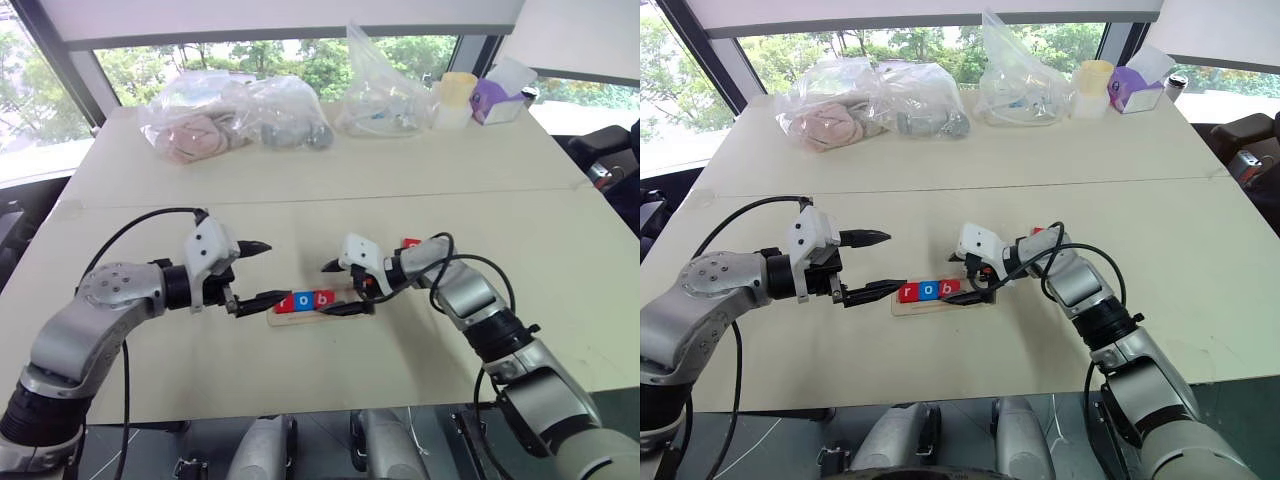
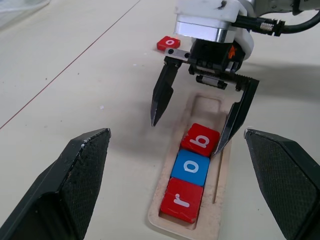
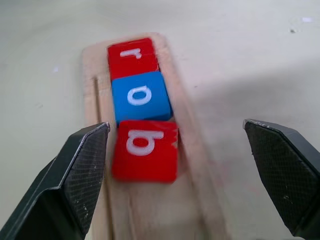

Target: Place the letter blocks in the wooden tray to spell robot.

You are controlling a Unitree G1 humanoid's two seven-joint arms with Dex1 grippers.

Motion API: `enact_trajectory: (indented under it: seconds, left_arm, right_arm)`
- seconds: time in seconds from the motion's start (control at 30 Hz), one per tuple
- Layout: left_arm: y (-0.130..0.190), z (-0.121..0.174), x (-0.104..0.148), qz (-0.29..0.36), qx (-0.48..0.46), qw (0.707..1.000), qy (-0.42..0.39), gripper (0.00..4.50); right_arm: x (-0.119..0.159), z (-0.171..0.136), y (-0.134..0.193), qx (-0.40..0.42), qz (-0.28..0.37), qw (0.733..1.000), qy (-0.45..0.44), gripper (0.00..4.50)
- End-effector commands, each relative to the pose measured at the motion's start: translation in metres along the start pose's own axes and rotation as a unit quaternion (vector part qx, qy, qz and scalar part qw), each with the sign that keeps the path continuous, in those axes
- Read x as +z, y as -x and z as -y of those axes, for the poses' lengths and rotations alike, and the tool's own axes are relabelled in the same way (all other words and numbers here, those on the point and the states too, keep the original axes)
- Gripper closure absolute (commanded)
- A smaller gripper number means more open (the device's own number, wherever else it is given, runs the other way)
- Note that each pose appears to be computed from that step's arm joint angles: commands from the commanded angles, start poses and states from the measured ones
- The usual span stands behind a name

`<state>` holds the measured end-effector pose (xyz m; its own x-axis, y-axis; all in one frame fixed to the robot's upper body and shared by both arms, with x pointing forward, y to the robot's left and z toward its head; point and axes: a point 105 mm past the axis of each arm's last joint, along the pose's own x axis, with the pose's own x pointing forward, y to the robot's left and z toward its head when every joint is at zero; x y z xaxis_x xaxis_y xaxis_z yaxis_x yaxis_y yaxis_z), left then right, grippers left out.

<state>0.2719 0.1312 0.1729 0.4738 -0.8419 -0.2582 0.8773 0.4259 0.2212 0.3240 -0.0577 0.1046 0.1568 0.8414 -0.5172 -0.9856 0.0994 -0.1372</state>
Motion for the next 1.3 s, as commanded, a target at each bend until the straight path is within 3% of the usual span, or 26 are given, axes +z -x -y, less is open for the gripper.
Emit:
enact_trajectory:
  seconds: [0.03,0.2,0.3,0.43,0.53,0.77,0.97,1.3]
  left_arm:
    - [0.002,0.000,0.010,0.014,0.001,1.000,-0.018,0.00]
    - [0.002,-0.002,0.008,0.013,0.003,1.000,-0.018,0.00]
    - [0.002,-0.003,0.007,0.013,0.004,1.000,-0.017,0.00]
    - [0.000,-0.001,0.006,0.016,0.000,1.000,-0.015,0.00]
    - [-0.005,0.000,0.006,0.020,-0.006,1.000,-0.016,0.00]
    - [-0.011,-0.003,0.007,0.024,-0.015,0.999,-0.021,0.00]
    - [-0.011,-0.004,0.007,0.024,-0.016,0.999,-0.022,0.00]
    - [-0.012,-0.003,0.007,0.023,-0.015,0.999,-0.023,0.00]
  right_arm:
    - [0.029,0.008,0.024,-0.033,0.049,0.998,0.014,0.09]
    - [0.047,0.039,0.061,-0.161,0.098,0.982,-0.019,0.09]
    - [0.038,0.058,0.084,-0.267,0.086,0.959,-0.044,0.09]
    - [0.022,0.073,0.100,-0.397,0.063,0.909,-0.107,0.09]
    - [0.005,0.084,0.105,-0.502,0.033,0.845,-0.181,0.09]
    - [-0.016,0.082,0.097,-0.591,-0.019,0.763,-0.261,0.09]
    - [-0.029,0.074,0.093,-0.600,-0.041,0.743,-0.293,0.09]
    - [-0.049,0.061,0.083,-0.564,-0.053,0.741,-0.359,0.09]
